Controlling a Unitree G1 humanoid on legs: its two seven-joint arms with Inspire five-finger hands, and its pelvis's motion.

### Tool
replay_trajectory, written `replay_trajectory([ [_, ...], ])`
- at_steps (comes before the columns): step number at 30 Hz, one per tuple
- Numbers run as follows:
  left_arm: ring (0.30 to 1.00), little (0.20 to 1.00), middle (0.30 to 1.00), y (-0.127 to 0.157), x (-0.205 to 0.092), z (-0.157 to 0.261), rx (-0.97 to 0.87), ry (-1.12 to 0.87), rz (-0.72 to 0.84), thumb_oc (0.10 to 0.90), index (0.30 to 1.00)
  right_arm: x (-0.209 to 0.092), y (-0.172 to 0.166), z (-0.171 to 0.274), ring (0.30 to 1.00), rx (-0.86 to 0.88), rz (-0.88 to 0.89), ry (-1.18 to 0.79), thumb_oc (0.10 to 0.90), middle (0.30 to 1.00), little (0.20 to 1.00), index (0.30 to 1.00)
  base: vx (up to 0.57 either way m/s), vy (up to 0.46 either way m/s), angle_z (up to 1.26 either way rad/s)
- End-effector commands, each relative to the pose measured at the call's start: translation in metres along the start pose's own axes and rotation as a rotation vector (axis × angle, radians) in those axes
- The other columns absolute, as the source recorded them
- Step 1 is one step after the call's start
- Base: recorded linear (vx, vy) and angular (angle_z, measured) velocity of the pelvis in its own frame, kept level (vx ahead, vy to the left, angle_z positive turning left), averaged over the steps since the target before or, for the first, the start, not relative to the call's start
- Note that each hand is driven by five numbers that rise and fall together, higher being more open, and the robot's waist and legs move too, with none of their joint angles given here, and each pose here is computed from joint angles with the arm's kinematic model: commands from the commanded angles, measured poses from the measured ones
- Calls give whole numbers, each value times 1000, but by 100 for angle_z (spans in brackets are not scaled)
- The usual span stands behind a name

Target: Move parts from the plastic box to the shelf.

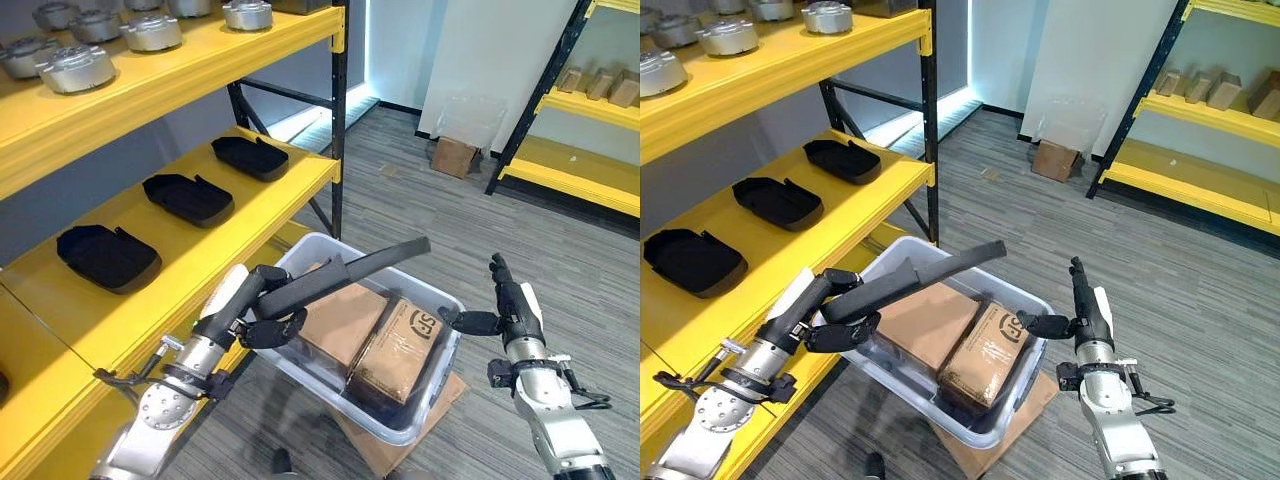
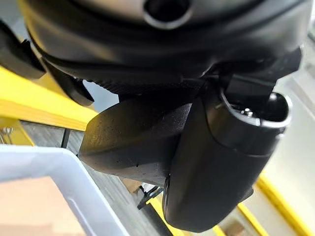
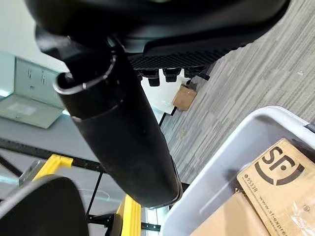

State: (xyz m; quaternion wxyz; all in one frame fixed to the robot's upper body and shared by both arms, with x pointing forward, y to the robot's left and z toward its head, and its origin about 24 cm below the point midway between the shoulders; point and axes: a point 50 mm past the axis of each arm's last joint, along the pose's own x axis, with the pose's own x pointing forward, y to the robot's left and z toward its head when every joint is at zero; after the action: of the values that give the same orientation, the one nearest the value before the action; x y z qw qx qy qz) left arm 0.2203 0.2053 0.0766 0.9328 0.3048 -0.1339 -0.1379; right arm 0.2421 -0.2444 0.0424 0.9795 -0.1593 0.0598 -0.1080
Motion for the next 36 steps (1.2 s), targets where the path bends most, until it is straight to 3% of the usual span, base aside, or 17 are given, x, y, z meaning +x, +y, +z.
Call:
replay_trajectory([
  [1, 300, 300, 300, 35, 18, 36, -36, -228, 234, 400, 300, 14, -4, 58, 1000, 74, -40, -309, 900, 1000, 1000, 1000, -36, -178, 4],
  [10, 300, 300, 300, 48, -10, 33, 50, -200, 298, 400, 300, -10, -17, 34, 1000, 124, -163, -230, 900, 1000, 1000, 1000, -87, -58, 41],
  [18, 300, 300, 300, 59, -2, 51, 144, -279, 382, 400, 300, -8, -31, 45, 1000, 96, -331, -273, 900, 1000, 1000, 1000, -158, 152, 69],
  [26, 300, 300, 300, 75, 3, 67, 380, -357, 528, 400, 300, -17, -45, 97, 1000, -100, -478, -658, 900, 1000, 1000, 1000, -312, 482, 67],
  [32, 300, 300, 300, 74, 0, 72, 435, -410, 501, 400, 300, -15, -46, 89, 1000, -21, -511, -607, 900, 1000, 1000, 1000, -256, 519, 81],
  [36, 300, 300, 300, 79, -1, 79, 439, -458, 468, 400, 300, -17, -36, 88, 1000, -63, -509, -606, 900, 1000, 1000, 1000, -165, 455, 73],
])
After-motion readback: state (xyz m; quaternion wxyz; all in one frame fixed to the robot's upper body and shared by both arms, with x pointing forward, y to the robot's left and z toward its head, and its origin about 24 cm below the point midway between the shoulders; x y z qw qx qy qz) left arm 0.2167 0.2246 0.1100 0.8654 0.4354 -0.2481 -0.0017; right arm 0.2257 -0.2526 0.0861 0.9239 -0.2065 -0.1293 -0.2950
